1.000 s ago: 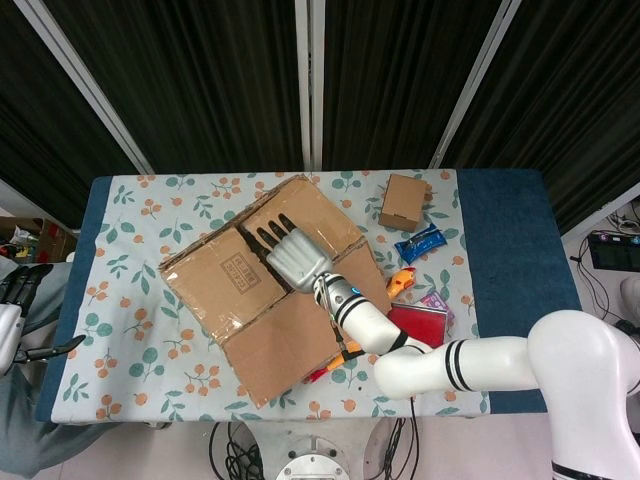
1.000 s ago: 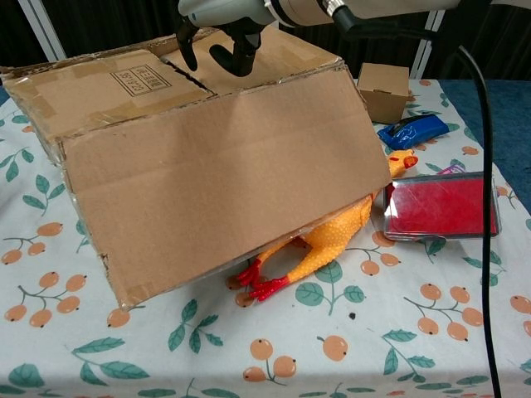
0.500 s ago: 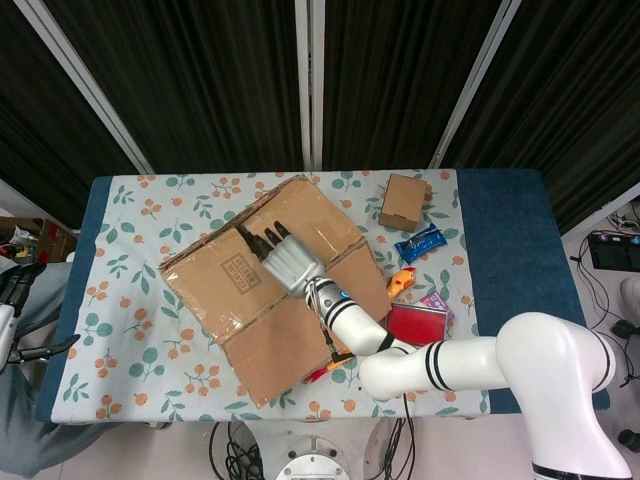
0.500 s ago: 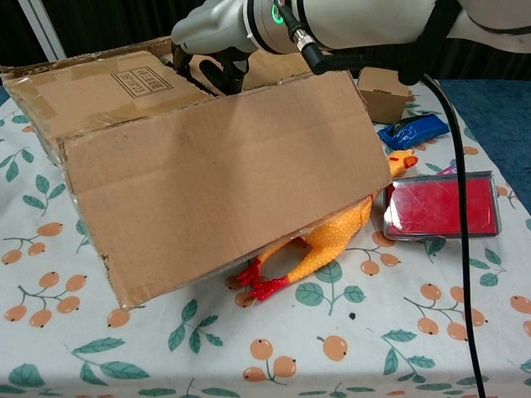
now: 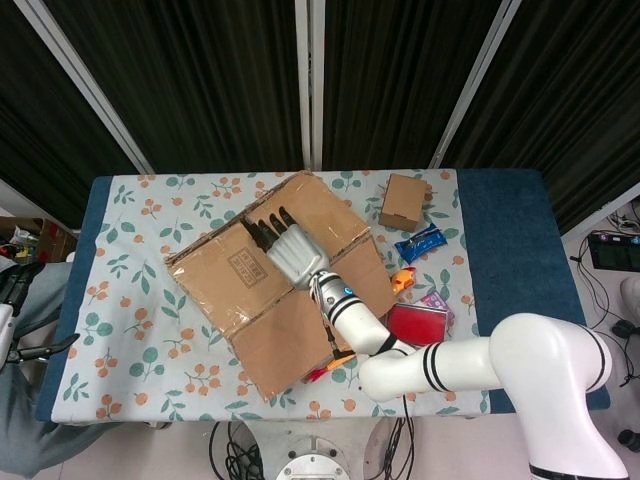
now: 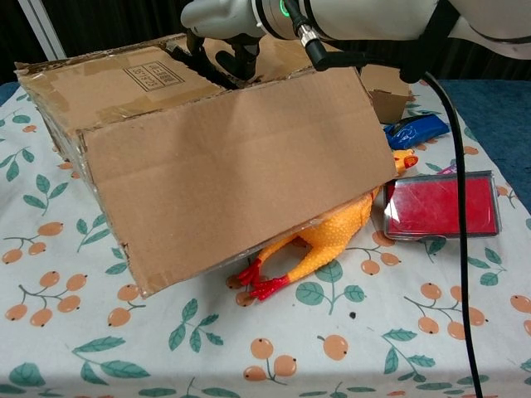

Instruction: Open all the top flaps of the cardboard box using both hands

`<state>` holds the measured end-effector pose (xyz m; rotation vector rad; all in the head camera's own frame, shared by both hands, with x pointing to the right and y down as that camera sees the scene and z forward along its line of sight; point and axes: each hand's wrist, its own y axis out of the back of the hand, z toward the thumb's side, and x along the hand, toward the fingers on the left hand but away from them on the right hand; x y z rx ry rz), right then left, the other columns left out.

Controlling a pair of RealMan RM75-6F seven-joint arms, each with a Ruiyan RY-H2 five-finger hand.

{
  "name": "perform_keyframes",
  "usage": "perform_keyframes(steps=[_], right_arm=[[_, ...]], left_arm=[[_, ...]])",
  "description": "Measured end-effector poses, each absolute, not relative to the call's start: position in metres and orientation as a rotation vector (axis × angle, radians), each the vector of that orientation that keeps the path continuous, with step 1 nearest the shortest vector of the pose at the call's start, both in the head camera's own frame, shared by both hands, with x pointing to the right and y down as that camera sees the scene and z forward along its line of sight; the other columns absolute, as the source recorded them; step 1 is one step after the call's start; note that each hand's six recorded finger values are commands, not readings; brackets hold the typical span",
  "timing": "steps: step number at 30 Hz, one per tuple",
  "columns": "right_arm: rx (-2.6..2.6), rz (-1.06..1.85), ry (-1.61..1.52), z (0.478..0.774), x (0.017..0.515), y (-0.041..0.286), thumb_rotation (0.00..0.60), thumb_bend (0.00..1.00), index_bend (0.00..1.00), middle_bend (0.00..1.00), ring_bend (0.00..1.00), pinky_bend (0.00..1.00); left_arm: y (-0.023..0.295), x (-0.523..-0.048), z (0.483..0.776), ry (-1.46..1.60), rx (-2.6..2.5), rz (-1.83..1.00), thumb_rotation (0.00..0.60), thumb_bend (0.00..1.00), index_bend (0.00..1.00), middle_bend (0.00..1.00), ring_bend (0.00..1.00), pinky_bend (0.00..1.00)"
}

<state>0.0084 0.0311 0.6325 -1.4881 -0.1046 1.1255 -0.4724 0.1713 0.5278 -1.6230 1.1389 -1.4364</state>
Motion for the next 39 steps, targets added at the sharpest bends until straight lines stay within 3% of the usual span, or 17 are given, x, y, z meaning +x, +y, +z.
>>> perform_keyframes(steps=[23, 39], right_arm=[[-1.418, 1.164, -0.323, 0.559, 0.068, -0.014, 0.600, 0.70, 0.39, 0.00, 0.00, 0.00], [-1.448, 1.252, -0.468, 0.547, 0.141, -0.046, 0.600, 0.70, 0.39, 0.00, 0.00, 0.00]], left_arm=[[0.165, -0.455, 0.527, 1.118, -1.649, -1.404, 0.358, 0.04, 0.09, 0.10, 0.08, 0.20], [0.160, -0.440, 0.535, 1.086, -1.675, -1.414, 0.361, 0.04, 0.09, 0.10, 0.08, 0.20]])
